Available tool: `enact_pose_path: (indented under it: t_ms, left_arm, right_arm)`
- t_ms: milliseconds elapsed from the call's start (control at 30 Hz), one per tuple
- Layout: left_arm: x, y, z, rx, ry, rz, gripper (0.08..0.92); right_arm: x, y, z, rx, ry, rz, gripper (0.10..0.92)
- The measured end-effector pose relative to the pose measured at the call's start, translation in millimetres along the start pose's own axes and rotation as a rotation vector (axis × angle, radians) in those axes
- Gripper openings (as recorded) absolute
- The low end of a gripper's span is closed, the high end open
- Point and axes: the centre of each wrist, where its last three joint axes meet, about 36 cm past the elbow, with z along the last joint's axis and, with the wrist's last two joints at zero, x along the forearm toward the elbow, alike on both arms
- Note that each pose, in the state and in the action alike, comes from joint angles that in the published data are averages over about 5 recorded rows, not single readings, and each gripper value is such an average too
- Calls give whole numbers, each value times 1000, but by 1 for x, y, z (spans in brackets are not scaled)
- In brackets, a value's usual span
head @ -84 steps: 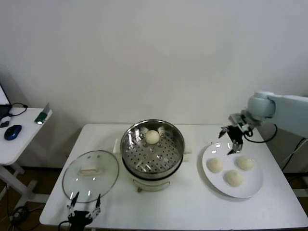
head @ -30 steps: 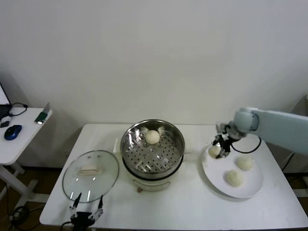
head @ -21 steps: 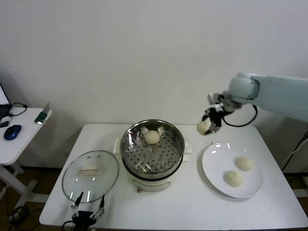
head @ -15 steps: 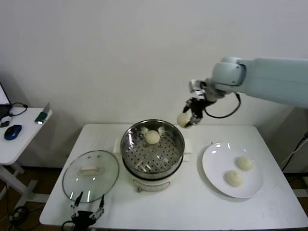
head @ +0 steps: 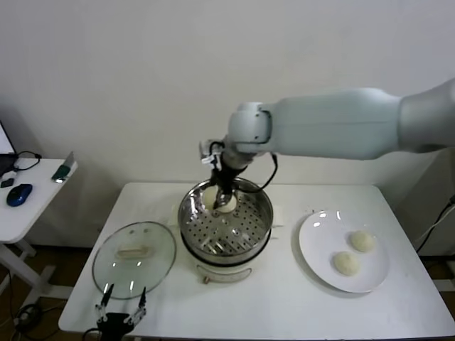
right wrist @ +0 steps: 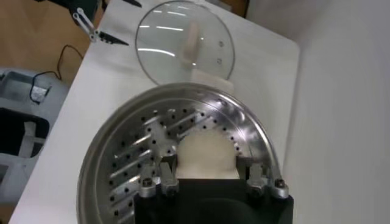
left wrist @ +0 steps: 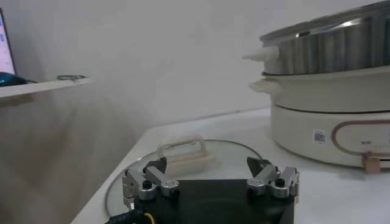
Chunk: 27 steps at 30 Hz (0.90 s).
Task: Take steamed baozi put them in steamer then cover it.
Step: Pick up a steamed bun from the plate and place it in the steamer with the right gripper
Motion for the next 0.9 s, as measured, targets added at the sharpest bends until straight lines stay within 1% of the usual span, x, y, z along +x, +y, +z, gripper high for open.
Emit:
enact_pose_path:
  t_ms: [233,467,567,733,900]
  left_arm:
    - [0,4,0,-5,-3,-10,823]
    - [0,4,0,-5,-4,-14,823]
    - [0,5,0,-6,-4,-15,823]
    - [-2,5,-1,-6,-7,-16,823]
    - [-3,4,-2,-6,-8,-13,823]
  right_arm:
    - [-47,-1,-11,8,30,0,645]
    - [-79,-1,-16,6,41,-1,650]
    - [-85,0,-17,7,45,4,689]
    - [-88,-1,-17,14,42,15,802]
    - [-75,-2,-8,26,37,18,822]
